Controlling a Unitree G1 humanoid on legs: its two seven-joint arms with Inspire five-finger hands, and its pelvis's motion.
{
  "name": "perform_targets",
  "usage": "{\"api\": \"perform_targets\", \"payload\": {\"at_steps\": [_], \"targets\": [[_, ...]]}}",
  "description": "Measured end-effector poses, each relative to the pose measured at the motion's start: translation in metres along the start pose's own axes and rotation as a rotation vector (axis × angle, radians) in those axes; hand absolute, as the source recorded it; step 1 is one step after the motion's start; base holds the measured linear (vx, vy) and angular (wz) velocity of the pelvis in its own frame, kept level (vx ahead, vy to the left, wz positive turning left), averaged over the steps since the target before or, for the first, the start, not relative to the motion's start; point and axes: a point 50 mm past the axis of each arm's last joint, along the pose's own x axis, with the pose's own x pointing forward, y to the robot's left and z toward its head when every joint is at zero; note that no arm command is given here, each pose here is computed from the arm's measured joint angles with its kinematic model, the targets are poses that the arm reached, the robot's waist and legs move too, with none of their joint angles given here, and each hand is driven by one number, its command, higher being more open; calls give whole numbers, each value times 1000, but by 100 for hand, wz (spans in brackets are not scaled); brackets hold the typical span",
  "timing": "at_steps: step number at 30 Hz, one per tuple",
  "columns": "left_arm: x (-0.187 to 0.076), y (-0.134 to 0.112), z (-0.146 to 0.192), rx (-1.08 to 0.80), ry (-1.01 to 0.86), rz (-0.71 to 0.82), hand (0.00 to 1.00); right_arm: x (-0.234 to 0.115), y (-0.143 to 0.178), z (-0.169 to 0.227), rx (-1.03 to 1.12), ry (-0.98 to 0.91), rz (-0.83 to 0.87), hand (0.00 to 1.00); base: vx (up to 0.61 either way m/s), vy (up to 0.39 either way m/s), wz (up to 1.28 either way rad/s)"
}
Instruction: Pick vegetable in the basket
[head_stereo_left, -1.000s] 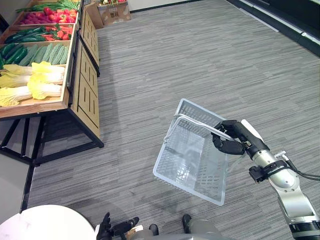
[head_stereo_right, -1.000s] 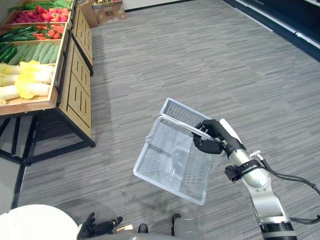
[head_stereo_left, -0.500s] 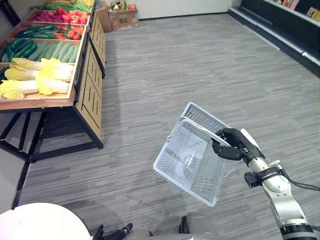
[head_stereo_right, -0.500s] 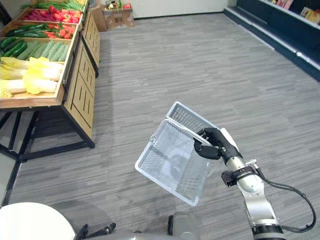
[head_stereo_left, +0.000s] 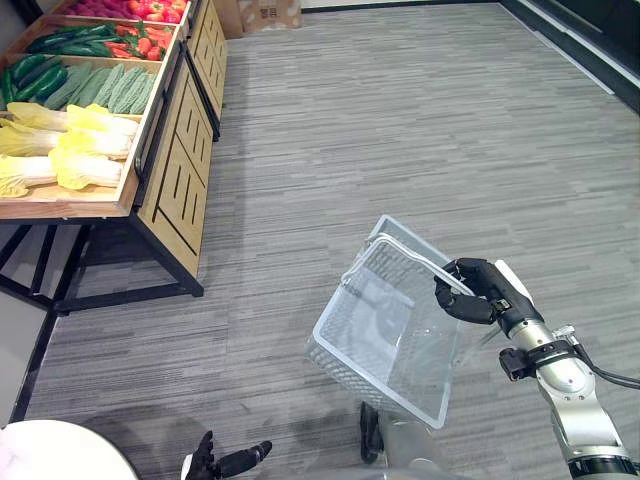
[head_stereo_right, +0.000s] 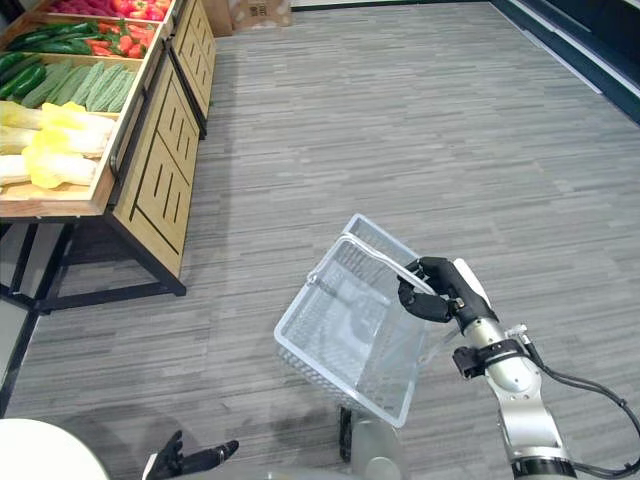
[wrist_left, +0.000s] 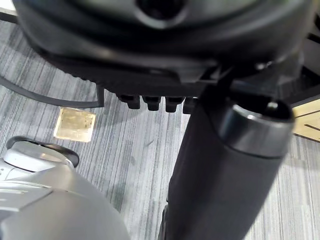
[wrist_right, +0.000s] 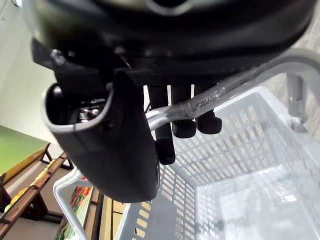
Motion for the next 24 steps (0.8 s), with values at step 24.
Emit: {"api": "perform_targets", "payload": {"at_steps": [24], "targets": [[-7,7,-1,-59,-60,34,100,-14,32,-23,62,79,85,0,362,53,-16]]}}
